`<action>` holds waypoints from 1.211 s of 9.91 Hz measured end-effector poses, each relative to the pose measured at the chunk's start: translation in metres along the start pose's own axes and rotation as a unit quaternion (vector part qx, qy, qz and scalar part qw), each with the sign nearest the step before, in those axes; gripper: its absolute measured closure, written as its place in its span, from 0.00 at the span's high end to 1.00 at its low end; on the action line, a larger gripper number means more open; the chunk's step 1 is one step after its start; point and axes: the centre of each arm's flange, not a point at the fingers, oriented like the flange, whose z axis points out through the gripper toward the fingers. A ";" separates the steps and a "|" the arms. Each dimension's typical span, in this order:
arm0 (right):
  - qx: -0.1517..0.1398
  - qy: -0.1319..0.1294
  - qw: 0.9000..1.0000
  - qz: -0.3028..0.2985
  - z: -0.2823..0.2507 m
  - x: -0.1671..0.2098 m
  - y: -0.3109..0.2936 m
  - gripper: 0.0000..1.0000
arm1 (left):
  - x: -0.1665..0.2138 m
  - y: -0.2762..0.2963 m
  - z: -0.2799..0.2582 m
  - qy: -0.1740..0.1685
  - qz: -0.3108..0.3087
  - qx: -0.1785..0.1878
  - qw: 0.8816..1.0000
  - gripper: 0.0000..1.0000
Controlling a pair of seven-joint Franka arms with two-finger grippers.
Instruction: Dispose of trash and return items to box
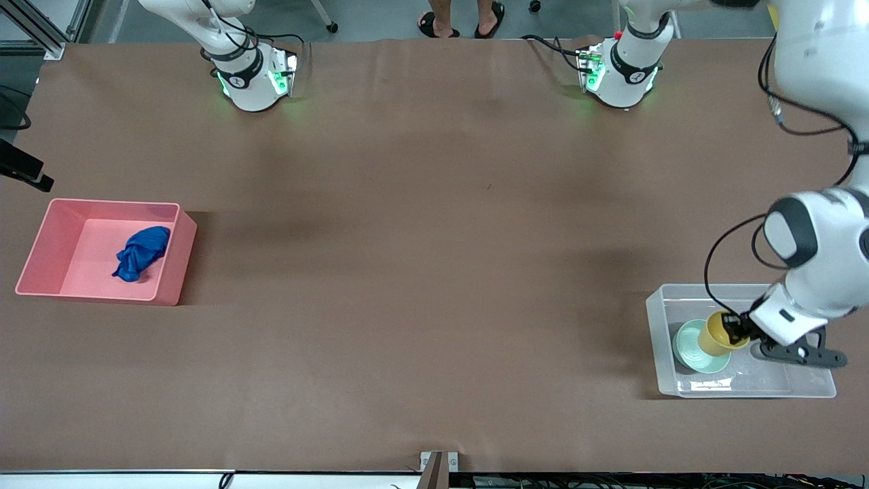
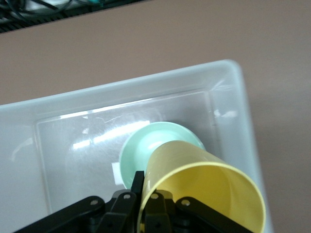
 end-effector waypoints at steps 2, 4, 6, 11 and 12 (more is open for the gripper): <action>0.000 0.000 1.000 0.000 0.000 0.000 0.000 1.00 | -0.007 -0.022 0.047 -0.013 -0.005 -0.016 1.000 0.04; 0.000 0.000 1.000 0.000 0.000 0.000 0.000 1.00 | -0.011 -0.023 0.060 -0.020 -0.014 -0.024 0.999 0.15; 0.000 0.000 1.000 0.000 0.000 0.000 0.000 1.00 | -0.012 -0.029 0.057 -0.017 -0.021 -0.025 0.999 0.46; 0.000 0.000 1.000 0.000 0.000 0.000 0.000 1.00 | -0.007 -0.021 -0.098 0.016 -0.020 -0.030 0.999 1.00; 0.000 0.000 1.000 0.001 0.000 0.000 0.001 1.00 | -0.020 -0.011 -0.140 0.018 -0.013 -0.026 0.999 1.00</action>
